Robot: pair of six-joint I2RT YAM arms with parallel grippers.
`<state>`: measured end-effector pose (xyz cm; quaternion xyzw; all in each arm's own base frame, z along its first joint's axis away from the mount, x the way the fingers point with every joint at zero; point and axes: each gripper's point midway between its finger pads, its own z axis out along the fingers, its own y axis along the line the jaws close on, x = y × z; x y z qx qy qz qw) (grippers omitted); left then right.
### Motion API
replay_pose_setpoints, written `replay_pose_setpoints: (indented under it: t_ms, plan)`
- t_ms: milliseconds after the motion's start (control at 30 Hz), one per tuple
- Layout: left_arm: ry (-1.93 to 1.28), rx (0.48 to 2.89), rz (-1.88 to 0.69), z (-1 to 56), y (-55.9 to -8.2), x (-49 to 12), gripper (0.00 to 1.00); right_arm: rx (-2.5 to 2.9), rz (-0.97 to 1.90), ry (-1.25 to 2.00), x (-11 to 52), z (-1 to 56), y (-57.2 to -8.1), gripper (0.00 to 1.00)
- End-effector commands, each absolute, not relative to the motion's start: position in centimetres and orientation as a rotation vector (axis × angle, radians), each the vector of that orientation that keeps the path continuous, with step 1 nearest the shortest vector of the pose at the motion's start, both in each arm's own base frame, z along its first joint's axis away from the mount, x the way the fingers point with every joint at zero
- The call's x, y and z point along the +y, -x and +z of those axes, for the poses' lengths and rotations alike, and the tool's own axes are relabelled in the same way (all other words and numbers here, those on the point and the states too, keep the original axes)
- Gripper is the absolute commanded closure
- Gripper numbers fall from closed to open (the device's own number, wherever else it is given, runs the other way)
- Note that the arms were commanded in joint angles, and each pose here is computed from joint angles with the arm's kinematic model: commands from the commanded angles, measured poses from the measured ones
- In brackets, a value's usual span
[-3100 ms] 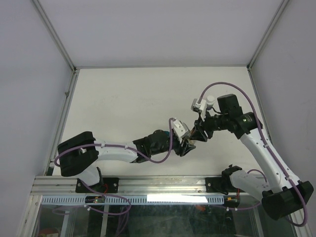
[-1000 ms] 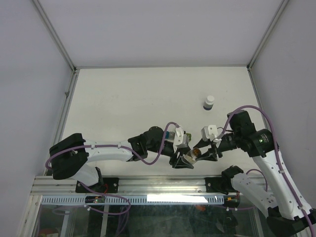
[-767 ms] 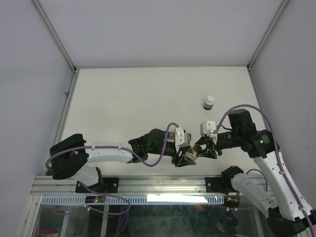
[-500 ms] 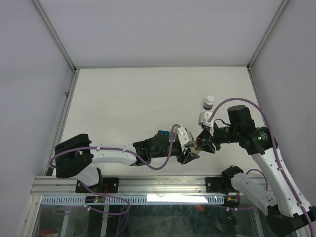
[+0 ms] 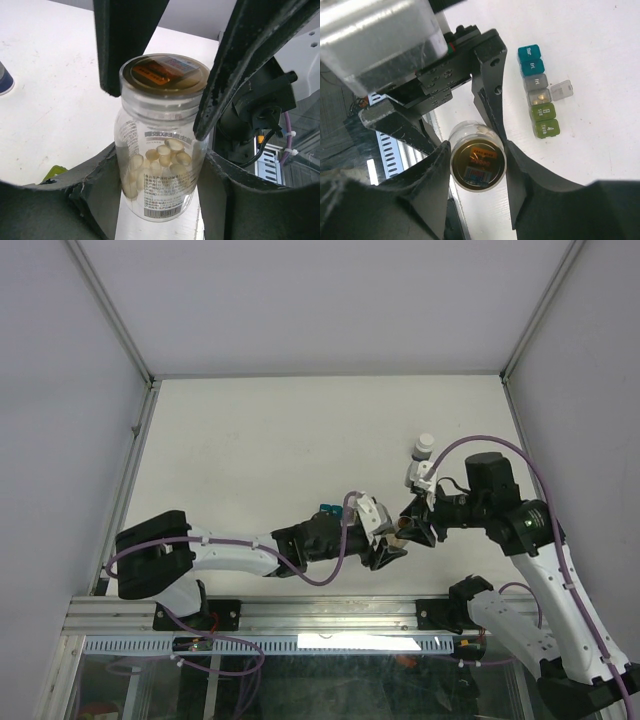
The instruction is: Sort the pills into containers
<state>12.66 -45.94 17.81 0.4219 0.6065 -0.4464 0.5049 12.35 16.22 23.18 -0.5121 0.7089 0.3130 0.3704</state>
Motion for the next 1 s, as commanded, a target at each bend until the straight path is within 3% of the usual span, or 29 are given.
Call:
replay_pose_setpoints:
  t_ms: [0,100,133,333,733,967]
  plan:
    - [-0.827,1.37,-1.126,22.4,-14.0,-44.8,0.38,1.758,0.832,1.264,16.5,25.3,-12.0,0.96]
    - [-0.806,1.346,-1.149,22.7,-13.8,-44.2,0.07,1.759,0.814,1.251,16.3,25.3,-12.2,0.97]
    - [-0.802,1.344,-1.157,22.7,-13.6,-44.0,0.02,1.762,0.804,1.246,16.2,25.3,-12.3,0.97]
    - [-0.794,1.358,-1.163,22.2,-13.1,-42.3,0.01,1.797,0.7,1.162,15.0,25.3,-13.7,0.98]
    - [-0.744,1.492,-1.01,19.3,-13.6,-35.5,0.01,1.995,0.03,0.88,6.0,21.3,-20.4,1.0]
    - [-0.743,1.517,-0.913,18.5,-14.5,-33.2,0.01,2.082,-0.152,0.821,1.3,19.0,-23.3,1.0]
